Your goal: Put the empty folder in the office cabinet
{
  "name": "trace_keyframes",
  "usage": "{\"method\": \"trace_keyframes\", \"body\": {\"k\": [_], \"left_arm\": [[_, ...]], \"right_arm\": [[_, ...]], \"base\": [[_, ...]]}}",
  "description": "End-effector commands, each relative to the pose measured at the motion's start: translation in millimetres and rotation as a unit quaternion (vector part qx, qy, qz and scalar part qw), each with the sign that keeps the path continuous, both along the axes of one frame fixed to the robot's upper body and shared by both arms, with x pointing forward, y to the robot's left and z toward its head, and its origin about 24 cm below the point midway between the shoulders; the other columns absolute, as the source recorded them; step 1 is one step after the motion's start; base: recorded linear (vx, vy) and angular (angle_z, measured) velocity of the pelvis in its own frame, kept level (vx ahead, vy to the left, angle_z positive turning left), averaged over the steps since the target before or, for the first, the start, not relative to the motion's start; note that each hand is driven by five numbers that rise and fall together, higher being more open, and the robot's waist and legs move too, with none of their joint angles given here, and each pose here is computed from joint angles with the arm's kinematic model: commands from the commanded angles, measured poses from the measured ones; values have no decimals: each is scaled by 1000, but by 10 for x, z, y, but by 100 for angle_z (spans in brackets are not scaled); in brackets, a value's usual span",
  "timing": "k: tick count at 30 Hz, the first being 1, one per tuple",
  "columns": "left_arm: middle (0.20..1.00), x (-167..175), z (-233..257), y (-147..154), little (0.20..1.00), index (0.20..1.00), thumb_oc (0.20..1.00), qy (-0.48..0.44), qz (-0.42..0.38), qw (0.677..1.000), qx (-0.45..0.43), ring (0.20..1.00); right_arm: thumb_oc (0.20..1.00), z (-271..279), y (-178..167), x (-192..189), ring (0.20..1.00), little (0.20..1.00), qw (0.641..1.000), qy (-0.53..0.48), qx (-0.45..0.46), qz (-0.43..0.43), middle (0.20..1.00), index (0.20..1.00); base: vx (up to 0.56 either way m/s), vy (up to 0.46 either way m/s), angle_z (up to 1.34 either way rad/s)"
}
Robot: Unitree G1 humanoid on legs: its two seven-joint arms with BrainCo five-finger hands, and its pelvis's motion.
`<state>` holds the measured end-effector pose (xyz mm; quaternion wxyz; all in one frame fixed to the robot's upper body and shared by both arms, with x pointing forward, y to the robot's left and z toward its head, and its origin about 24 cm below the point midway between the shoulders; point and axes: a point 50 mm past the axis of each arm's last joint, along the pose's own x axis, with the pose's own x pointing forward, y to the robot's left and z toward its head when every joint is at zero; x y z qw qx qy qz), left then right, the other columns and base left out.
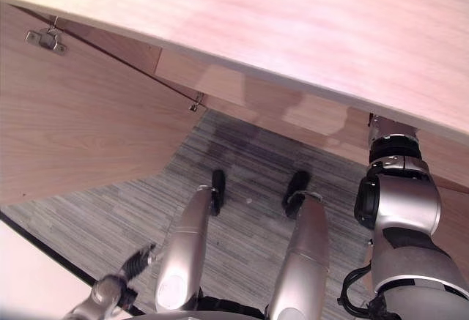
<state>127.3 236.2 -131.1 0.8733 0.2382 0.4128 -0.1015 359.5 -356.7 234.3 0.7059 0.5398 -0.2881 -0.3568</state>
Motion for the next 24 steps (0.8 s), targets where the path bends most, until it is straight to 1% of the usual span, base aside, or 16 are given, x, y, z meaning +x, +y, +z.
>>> {"method": "trace_keyframes", "body": {"k": [1, 6, 8, 9, 10, 11, 12, 13, 16, 18, 19, 20, 22, 23, 24], "left_arm": [[1000, 58, 88, 213, 1000, 1000, 1000, -11, -30, 998, 47, 1000], [1000, 261, 203, 185, 1000, 1000, 1000, -55, -34, 997, 38, 1000], [1000, 622, 432, 101, 1000, 1000, 1000, -134, -27, 991, 7, 1000], [1000, 690, 486, 70, 1000, 1000, 1000, -151, -29, 988, -2, 1000], [1000, 925, 861, 115, 1000, 1000, 1000, -260, -72, 962, 39, 1000], [1000, 1038, 1058, 187, 1000, 1000, 1000, -295, -61, 953, 38, 1000], [1000, 1075, 1114, 120, 1000, 1000, 1000, -293, -53, 955, -10, 1000], [1000, 1192, 1342, 53, 1000, 1000, 1000, -331, -77, 940, -33, 1000], [1000, 1345, 1842, 37, 1000, 1000, 1000, -413, -106, 903, -61, 1000], [1000, 1407, 2021, -2, 1000, 1000, 1000, -443, -108, 885, -91, 1000], [1000, 1409, 2030, 3, 1000, 1000, 1000, -443, -108, 885, -92, 1000], [1000, 1438, 2165, -59, 1000, 1000, 1000, -464, -117, 871, -111, 1000], [1000, 1432, 2625, -313, 1000, 1000, 1000, -539, -166, 813, -146, 1000], [1000, 1309, 2882, -449, 1000, 1000, 1000, -582, -189, 775, -159, 1000], [1000, 1268, 2897, -514, 1000, 1000, 1000, -590, -191, 765, -175, 1000]], "right_arm": [[200, 477, -102, -123, 200, 200, 994, -50, -90, -19, 200, 200], [200, 527, -45, -97, 200, 200, 994, -66, -85, -12, 200, 200], [200, 570, 5, -80, 200, 200, 994, -74, -81, -12, 200, 200], [200, 588, 16, -79, 200, 200, 994, -78, -81, -12, 200, 200], [200, 593, -117, -176, 200, 200, 993, -84, -78, -34, 200, 200], [200, 614, -159, -230, 200, 200, 991, -89, -87, -50, 200, 200], [200, 675, -104, -208, 200, 200, 990, -97, -97, -40, 200, 200], [200, 677, -59, -179, 200, 200, 990, -92, -100, -35, 200, 200], [200, 612, -8, -121, 200, 200, 992, -80, -90, -23, 200, 200], [200, 584, 34, -80, 200, 200, 993, -82, -80, -13, 200, 200], [200, 590, 33, -80, 200, 200, 993, -83, -80, -13, 200, 200], [200, 590, 48, -67, 200, 200, 993, -85, -75, -9, 200, 200], [200, 548, 68, -36, 200, 200, 995, -76, -69, 0, 200, 200], [200, 533, 37, -45, 200, 200, 996, -68, -63, -3, 200, 200], [200, 527, 34, -46, 200, 200, 996, -68, -59, -5, 200, 200]], "base": [[-70, -1, -1], [19, -5, -2], [57, -14, 7], [-10, -9, 3], [0, 0, 0], [-24, 4, 6], [-29, 12, 11], [-23, 30, 15], [-10, 15, 1], [0, 0, 0], [0, 0, 0], [0, 0, 0], [-43, -7, -1], [-57, -36, 2], [-65, -36, 4]]}}
